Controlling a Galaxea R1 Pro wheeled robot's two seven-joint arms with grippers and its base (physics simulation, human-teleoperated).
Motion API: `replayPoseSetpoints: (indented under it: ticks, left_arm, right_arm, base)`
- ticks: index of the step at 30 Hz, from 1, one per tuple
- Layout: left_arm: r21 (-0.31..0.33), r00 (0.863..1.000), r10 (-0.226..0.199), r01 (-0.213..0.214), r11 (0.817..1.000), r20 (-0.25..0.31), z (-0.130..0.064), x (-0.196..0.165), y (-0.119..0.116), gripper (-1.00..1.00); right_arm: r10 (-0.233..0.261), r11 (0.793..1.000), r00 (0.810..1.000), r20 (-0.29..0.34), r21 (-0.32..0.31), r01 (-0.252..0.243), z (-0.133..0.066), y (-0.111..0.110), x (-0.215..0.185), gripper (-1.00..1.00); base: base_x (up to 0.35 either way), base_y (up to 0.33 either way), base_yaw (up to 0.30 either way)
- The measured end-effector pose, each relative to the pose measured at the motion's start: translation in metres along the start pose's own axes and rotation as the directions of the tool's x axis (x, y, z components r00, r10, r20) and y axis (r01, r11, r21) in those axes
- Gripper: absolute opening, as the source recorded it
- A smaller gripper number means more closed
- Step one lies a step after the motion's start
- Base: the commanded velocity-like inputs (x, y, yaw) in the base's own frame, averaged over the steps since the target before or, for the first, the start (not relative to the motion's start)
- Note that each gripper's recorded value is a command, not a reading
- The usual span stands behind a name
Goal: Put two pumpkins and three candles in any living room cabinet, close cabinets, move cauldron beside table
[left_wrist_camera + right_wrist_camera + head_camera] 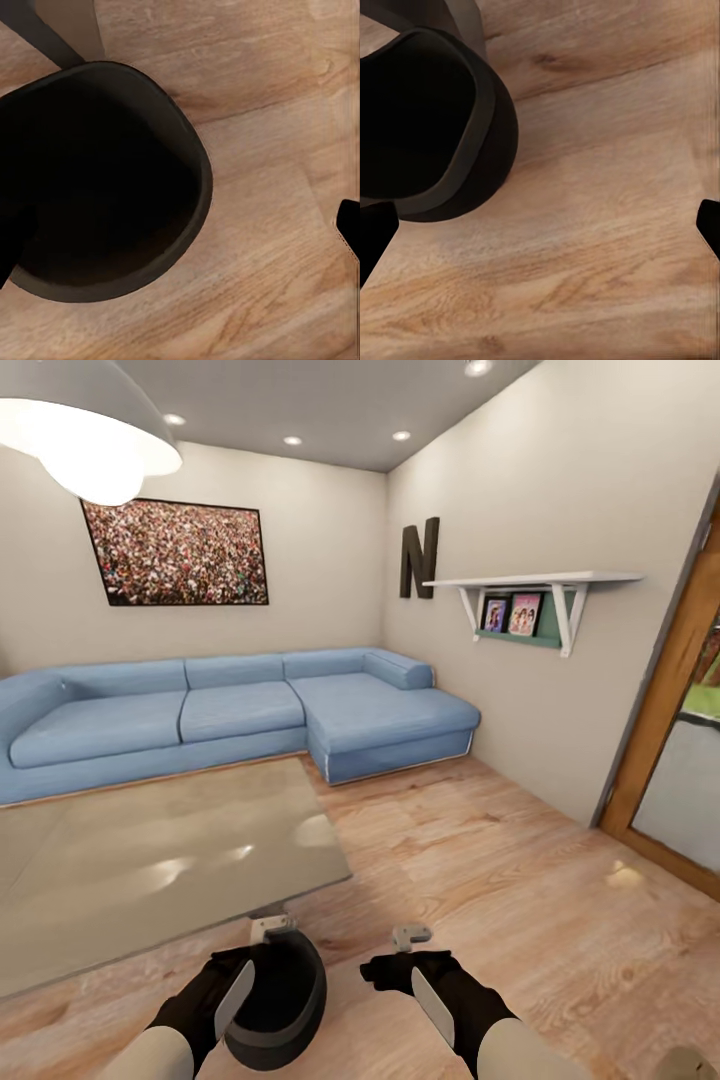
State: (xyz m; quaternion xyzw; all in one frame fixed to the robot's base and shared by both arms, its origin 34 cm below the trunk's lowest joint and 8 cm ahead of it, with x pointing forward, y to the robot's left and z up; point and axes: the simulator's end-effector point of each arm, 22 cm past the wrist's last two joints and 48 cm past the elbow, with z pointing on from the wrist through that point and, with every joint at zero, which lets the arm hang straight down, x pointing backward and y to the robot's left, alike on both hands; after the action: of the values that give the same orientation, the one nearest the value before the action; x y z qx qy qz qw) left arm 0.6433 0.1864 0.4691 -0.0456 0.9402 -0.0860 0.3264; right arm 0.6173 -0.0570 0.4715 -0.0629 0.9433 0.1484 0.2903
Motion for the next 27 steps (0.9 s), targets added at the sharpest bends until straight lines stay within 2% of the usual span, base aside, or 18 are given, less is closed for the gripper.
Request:
replayPoseSetpoints:
  ticks: [8,27]
  left_arm:
    - [0.001,1.0,0.001,-0.001,1.0,0.008,-0.013,-0.016,-0.004,1.0]
    - [0.006,1.0,0.004,-0.005,1.0,0.023,-0.044,-0.053,-0.014,1.0]
  right_arm:
    - [-0.002,1.0,1.0,0.006,0.0,0.002,-0.014,0.004,-0.015,1.0]
    - [-0.006,1.0,1.0,0.021,0.001,0.006,-0.046,0.013,-0.05,1.0]
  base:
    - [-0.052,0.0,-0.25]
    - [-0.314,0.0,-0.25]
